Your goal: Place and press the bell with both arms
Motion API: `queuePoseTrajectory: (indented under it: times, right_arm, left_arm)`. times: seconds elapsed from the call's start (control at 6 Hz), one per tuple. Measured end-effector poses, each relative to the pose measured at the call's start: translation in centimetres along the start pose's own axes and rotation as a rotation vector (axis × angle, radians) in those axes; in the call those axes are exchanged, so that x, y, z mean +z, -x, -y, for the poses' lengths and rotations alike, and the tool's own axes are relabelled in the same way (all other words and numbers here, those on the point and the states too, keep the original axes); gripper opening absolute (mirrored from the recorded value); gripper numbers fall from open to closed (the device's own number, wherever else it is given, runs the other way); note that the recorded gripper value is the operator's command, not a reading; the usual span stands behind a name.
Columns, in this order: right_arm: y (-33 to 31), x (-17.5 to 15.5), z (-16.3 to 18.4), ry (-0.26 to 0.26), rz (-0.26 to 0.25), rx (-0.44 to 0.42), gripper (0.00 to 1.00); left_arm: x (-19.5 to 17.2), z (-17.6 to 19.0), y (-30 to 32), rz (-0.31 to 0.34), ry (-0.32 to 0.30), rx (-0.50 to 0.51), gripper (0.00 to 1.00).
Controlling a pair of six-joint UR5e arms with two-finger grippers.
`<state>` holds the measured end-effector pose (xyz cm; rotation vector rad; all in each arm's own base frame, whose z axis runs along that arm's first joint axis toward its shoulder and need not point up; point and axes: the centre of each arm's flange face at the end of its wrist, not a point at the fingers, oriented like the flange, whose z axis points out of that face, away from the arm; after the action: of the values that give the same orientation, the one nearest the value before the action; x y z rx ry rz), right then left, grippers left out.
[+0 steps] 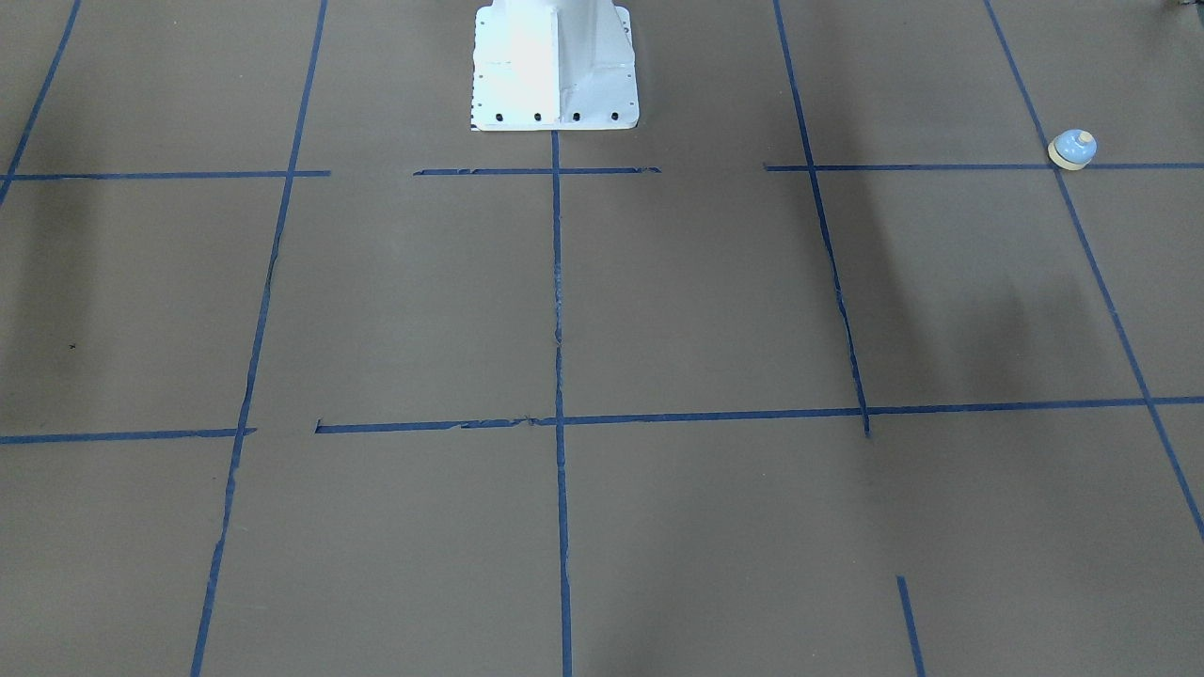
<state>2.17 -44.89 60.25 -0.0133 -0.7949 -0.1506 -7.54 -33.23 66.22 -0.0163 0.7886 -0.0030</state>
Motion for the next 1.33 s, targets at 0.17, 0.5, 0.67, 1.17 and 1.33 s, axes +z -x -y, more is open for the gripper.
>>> queuePoseTrajectory:
  times: [0.17, 0.5, 0.67, 1.17, 1.33]
  right_arm:
    - [-0.3, -0.3, -0.2, -0.006, -0.014, 0.009, 1.00]
    - [-0.6, -1.2, -0.1, -0.022, -0.064, 0.012, 1.00]
    - [-0.5, -1.5, 0.0, -0.030, -0.071, 0.005, 1.00]
    - [-0.1, -1.8, 0.2, -0.053, -0.070, -0.015, 1.00]
    - [-0.1, -1.8, 0.2, -0.054, -0.068, -0.018, 1.00]
  left_arm:
    - [-0.2, 0.1, -0.2, -0.002, -0.005, 0.007, 1.00]
    - [-0.9, 0.7, -1.0, -0.003, -0.025, 0.028, 1.00]
    - [-2.6, 2.5, -2.6, -0.003, -0.071, 0.068, 1.00]
    - [-5.8, 3.2, -7.3, -0.026, -0.166, 0.177, 1.00]
    - [-4.1, 2.5, -8.4, -0.034, -0.137, 0.155, 1.00]
